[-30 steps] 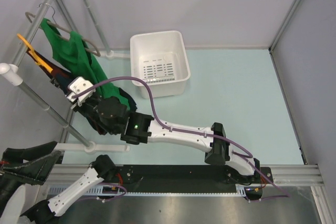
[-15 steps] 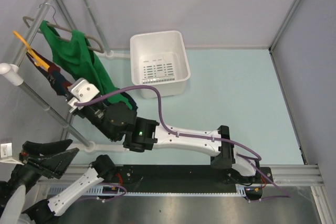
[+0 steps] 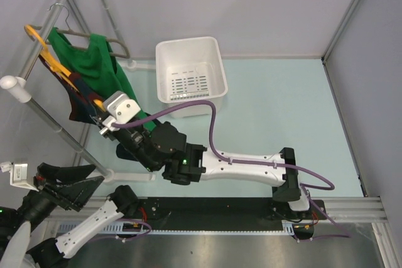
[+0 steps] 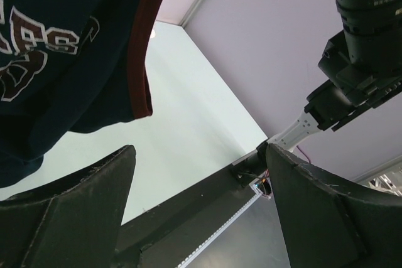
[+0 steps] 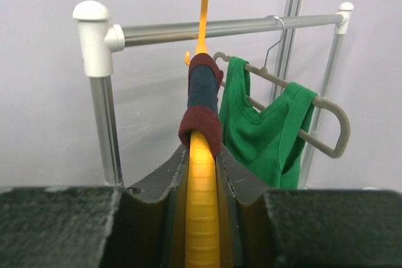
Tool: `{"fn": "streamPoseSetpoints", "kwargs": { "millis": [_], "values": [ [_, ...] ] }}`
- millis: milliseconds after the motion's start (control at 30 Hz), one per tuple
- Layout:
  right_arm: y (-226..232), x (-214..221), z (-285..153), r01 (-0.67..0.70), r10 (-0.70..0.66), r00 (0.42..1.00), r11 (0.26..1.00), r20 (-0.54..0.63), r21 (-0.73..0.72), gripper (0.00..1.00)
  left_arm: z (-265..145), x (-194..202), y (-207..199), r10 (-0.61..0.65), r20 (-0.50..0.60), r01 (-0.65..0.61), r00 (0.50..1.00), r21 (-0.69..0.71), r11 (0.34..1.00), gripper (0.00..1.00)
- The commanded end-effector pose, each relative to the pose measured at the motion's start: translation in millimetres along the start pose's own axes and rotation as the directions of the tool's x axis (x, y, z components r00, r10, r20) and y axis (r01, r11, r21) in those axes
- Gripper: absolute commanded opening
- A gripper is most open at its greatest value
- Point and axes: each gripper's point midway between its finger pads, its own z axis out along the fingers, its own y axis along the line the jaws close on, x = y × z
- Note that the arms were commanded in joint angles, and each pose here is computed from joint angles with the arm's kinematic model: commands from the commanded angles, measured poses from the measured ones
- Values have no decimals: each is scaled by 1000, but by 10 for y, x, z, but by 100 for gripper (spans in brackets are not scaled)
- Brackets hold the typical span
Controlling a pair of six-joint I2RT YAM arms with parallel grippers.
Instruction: Remove the tank top from the hanger
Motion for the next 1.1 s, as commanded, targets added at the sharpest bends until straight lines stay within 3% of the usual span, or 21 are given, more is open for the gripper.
{"fn": "streamPoseSetpoints", "kwargs": {
  "millis": [0, 600, 900, 1067],
  "values": [
    [-291, -933, -226, -125, 115, 975, 991, 191, 39, 0, 141, -22, -136, 22, -37, -21, 999, 34, 999, 90],
    [-457, -916, -856, -108, 100, 981, 993, 168, 40, 0, 248, -156, -391, 93, -51, -87, 994, 117, 989, 91],
    [-631, -899, -1407, -127, 130, 985, 991, 110, -38, 0, 612, -628, -1024, 163, 36, -167, 986, 287, 943, 90],
    [-823, -959, -1706, -151, 160, 982, 984, 102, -93, 0, 863, -989, -1180, 181, 113, -204, 977, 248, 947, 94]
  ]
}}
